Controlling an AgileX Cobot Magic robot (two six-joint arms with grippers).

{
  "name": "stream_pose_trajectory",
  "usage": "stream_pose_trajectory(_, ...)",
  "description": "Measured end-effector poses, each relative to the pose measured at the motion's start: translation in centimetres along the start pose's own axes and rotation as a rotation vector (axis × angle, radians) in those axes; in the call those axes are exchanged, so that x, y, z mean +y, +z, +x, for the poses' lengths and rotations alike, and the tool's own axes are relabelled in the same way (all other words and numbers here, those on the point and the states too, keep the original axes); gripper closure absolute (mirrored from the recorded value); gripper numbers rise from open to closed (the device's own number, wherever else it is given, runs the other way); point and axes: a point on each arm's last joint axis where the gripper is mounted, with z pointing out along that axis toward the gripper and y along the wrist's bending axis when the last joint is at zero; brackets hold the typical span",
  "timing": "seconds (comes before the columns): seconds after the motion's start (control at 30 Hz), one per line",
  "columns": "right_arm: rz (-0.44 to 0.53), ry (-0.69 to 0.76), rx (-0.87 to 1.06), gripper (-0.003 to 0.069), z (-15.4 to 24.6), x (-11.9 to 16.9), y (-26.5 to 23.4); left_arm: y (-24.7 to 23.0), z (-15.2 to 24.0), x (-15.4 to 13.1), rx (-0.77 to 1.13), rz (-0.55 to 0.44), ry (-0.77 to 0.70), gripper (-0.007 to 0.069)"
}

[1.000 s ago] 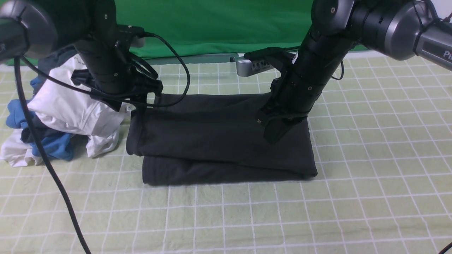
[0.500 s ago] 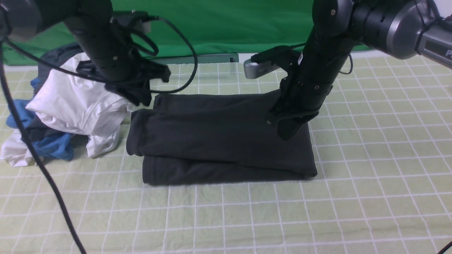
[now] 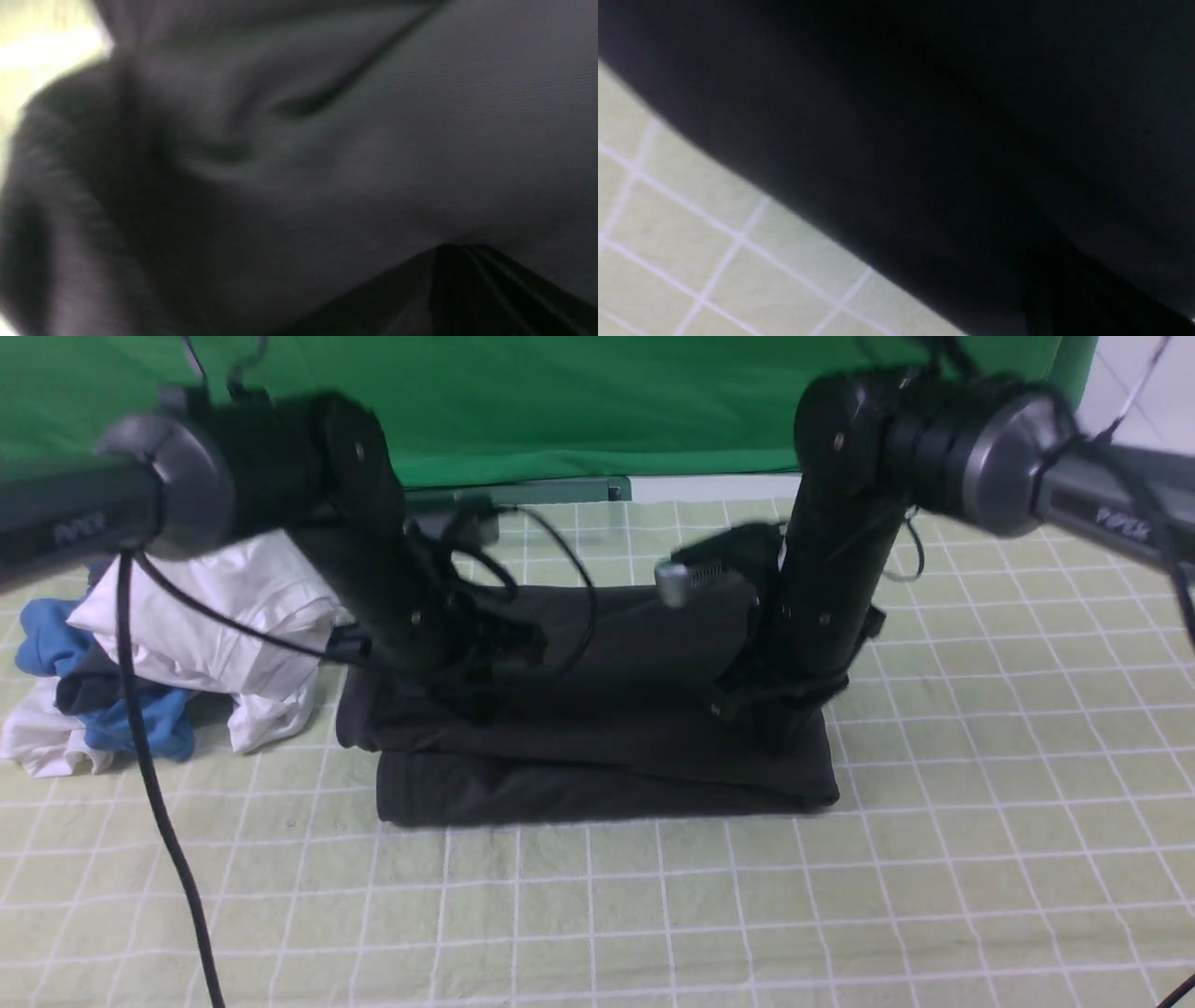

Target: Fold a long-sleeved shirt over a green coffee tablecloth.

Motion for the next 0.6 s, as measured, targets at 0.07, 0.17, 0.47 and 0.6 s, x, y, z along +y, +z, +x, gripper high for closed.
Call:
stream_pose_trajectory(0.07, 0.001, 0.008, 0.038, 0.0657, 0.5, -0.1, 1.0, 0.8, 0.4, 0.3, 0.006, -0.005, -0.018, 0.062)
stream_pose_trajectory(0.17, 0.015, 0.011, 0.043, 0.0657, 0.8, -0.2, 1.2, 0.8, 0.5, 0.3, -0.006, -0.006, -0.02, 0.062)
stream_pose_trajectory(0.47, 0.115, -0.006, -0.135, 0.0657, 3.1, 0.6, -6.9, -7.2, 1.1, -0.9, -0.184, -0.033, 0.059, 0.0617)
stream_pose_trajectory(0.6, 0.207, -0.011, -0.442, 0.0657, 7.6, 2.3, -17.0, -15.9, 3.7, -2.3, -0.381, -0.039, 0.113, 0.0614)
